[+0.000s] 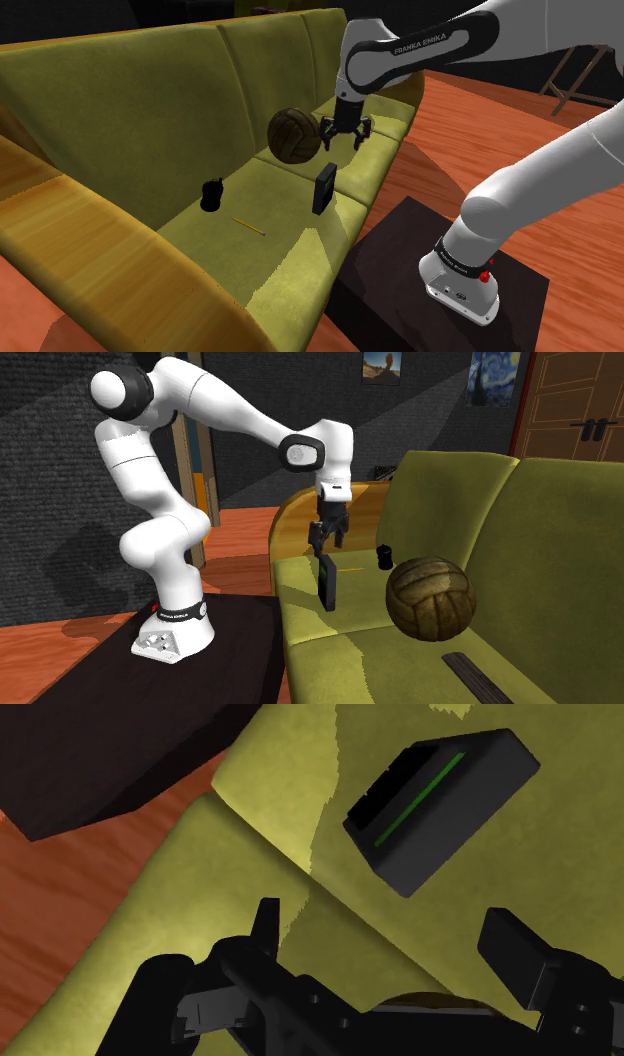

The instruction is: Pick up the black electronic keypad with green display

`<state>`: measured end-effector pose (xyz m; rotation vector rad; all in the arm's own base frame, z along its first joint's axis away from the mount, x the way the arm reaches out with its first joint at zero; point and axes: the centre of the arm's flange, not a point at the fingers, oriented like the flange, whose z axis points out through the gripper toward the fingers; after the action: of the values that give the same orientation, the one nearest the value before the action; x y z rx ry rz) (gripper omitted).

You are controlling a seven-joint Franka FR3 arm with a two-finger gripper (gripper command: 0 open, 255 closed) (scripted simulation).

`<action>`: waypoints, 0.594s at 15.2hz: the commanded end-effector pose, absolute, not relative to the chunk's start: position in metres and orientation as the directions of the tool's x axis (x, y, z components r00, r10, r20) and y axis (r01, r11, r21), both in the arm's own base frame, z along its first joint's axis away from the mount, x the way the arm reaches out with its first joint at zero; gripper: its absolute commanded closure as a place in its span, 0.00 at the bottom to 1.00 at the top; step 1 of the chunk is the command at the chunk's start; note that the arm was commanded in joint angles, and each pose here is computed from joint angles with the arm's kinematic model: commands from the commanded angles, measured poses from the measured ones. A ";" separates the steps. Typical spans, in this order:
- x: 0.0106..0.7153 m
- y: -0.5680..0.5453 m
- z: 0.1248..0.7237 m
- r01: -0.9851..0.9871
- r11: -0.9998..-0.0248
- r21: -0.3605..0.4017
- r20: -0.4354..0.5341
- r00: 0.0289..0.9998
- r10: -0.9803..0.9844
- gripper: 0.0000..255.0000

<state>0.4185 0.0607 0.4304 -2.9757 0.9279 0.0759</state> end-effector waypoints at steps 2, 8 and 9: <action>0.436 0.064 0.395 -0.674 -0.739 -0.006 -0.100 0.736 -0.670 0.00; 0.441 0.065 0.358 -0.701 -0.713 -0.005 -0.113 0.709 -0.696 0.00; 0.441 0.065 0.353 -0.701 -0.713 -0.005 -0.113 0.709 -0.696 0.00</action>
<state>0.4405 0.0648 0.3576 -2.8611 1.1686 0.1598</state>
